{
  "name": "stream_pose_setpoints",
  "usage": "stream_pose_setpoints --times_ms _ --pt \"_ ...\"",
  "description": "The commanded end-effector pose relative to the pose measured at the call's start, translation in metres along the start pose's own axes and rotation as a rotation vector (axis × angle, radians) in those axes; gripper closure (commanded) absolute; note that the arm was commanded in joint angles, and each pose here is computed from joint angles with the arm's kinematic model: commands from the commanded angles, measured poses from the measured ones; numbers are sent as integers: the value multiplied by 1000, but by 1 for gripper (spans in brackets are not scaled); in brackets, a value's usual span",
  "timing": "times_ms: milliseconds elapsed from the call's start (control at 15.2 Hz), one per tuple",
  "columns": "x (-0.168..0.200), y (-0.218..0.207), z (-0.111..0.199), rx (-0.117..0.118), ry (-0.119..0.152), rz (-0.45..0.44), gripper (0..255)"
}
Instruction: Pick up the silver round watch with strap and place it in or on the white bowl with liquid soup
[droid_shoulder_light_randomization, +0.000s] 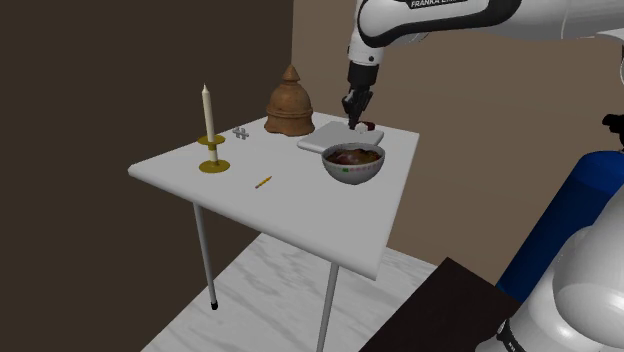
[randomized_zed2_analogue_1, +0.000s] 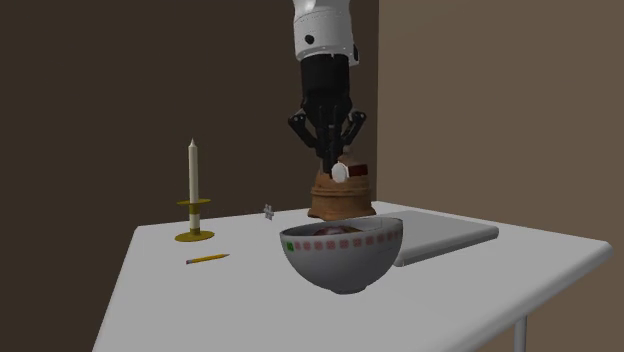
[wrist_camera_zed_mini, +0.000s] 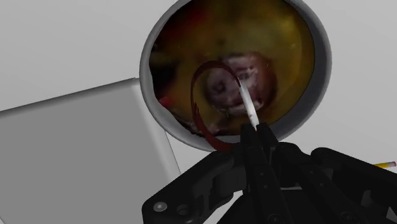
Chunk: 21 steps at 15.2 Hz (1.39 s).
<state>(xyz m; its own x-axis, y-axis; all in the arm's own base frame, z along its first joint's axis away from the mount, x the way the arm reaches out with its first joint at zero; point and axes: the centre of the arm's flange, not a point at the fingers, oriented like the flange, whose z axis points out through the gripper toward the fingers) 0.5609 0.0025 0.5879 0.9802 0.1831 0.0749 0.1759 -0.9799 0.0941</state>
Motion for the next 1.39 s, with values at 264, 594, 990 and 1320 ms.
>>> stream_pose_setpoints --times_ms 264,594,990,1320 --pt "-2 -3 31 0 0 0 255" --pt "-4 -5 57 0 0 0 255" --pt "-5 -6 66 0 0 0 255" --pt "-5 -6 66 0 0 0 0"
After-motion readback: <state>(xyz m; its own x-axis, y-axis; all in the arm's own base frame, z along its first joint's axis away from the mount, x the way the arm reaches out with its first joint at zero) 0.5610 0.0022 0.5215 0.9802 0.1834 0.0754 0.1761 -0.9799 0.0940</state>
